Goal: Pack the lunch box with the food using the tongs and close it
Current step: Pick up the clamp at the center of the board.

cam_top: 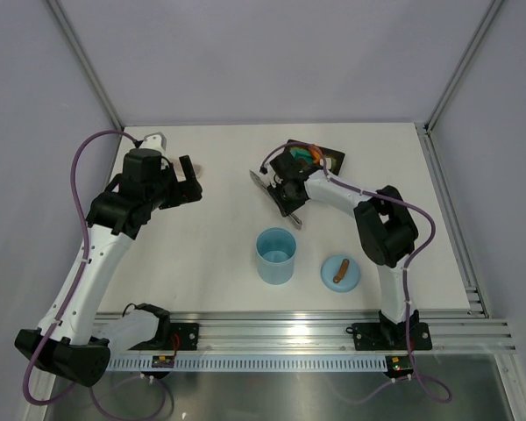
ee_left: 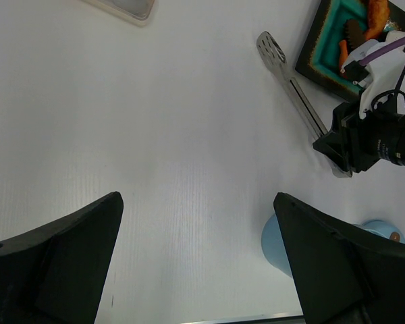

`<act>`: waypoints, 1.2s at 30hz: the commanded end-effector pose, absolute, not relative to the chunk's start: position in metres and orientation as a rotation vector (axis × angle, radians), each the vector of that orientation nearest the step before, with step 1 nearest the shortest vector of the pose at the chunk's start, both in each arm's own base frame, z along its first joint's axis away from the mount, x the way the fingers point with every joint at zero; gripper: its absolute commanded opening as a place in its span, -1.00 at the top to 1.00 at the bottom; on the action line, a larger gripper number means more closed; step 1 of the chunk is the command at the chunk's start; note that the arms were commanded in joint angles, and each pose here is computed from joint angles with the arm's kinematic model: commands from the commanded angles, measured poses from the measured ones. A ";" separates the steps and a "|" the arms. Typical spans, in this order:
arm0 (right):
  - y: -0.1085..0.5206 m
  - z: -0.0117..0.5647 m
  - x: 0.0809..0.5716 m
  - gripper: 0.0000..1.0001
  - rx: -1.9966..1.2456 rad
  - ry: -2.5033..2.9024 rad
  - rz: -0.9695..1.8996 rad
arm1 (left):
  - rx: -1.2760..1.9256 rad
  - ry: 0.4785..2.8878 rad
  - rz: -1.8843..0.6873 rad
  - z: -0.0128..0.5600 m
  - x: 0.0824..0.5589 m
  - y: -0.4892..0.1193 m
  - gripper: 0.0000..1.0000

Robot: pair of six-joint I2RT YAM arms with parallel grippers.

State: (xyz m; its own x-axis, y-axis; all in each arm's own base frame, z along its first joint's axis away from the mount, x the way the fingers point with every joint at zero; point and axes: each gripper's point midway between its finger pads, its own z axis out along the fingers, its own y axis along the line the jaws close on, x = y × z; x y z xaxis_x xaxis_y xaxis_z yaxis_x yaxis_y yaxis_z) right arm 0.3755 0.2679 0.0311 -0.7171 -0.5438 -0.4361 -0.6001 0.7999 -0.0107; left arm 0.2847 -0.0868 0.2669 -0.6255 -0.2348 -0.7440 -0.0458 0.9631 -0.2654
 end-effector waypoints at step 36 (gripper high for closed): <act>0.112 0.224 0.374 0.21 0.009 2.557 -0.035 | -0.235 2.157 -0.084 0.280 0.288 -0.055 -0.98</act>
